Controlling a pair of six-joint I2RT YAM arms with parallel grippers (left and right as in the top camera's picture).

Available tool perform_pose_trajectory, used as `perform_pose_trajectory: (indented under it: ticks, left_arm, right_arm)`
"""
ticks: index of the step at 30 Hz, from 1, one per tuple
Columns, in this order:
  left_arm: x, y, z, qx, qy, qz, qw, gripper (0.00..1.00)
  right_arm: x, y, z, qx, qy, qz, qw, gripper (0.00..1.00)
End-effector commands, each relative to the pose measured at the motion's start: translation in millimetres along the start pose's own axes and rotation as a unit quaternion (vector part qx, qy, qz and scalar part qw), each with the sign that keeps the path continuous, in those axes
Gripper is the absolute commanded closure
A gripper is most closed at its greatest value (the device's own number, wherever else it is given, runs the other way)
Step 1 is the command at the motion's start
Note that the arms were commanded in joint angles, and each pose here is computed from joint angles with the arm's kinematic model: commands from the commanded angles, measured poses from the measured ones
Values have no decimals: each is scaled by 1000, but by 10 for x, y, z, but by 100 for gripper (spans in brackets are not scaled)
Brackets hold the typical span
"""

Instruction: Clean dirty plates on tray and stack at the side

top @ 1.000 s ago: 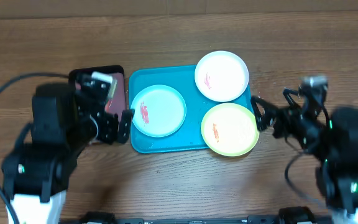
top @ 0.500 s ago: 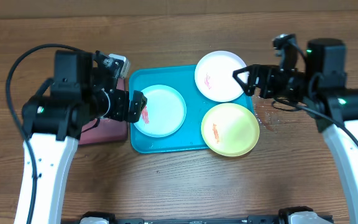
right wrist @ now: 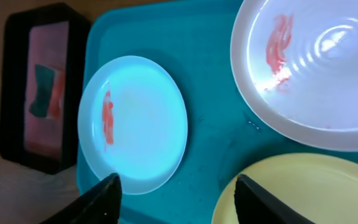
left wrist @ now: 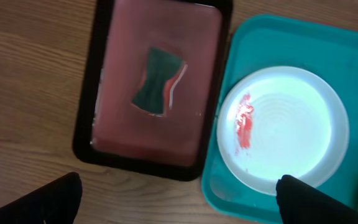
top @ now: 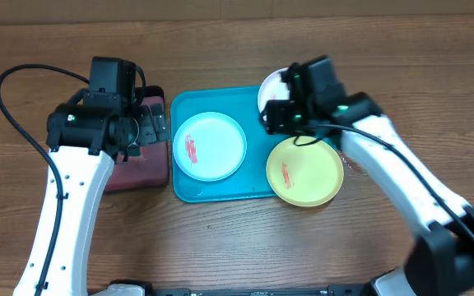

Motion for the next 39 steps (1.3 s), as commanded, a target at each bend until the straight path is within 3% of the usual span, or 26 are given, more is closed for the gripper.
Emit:
perform_pose_trajectory:
  ticks: [1,18,26,30,39]
  left_arm:
    - [67,44,-104,-20,-20,-40,999,0]
    - [2,336,-101,9,-10,-59,998,0]
    - [-6,338,-115,5,-11,-57,998,0]
    - [13,368,-137,-4,-11,-65,998,0]
    - [157,653,-139,-10,-1,-83,996,5]
  right_arm:
    - [17,265,-42,5,12,22,1000,44]
    - [113,1297,169,32,-9,23,999,65]
    - [23,1455,324,55,0,53,997,82]
    - [10,1450,356,61,5,57,996,96]
    - [-19,1459,403,67,5,62,996,96]
Point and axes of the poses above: each gripper's point midway between its finger pads, its own y axis out along the fingers, its own x axis along the line the jaws close on, z = x × y, the point moved 3 cm from there along -y, back along the fingers, and after that the axes turned 11 degrees about -y, right-handed, at the moved point
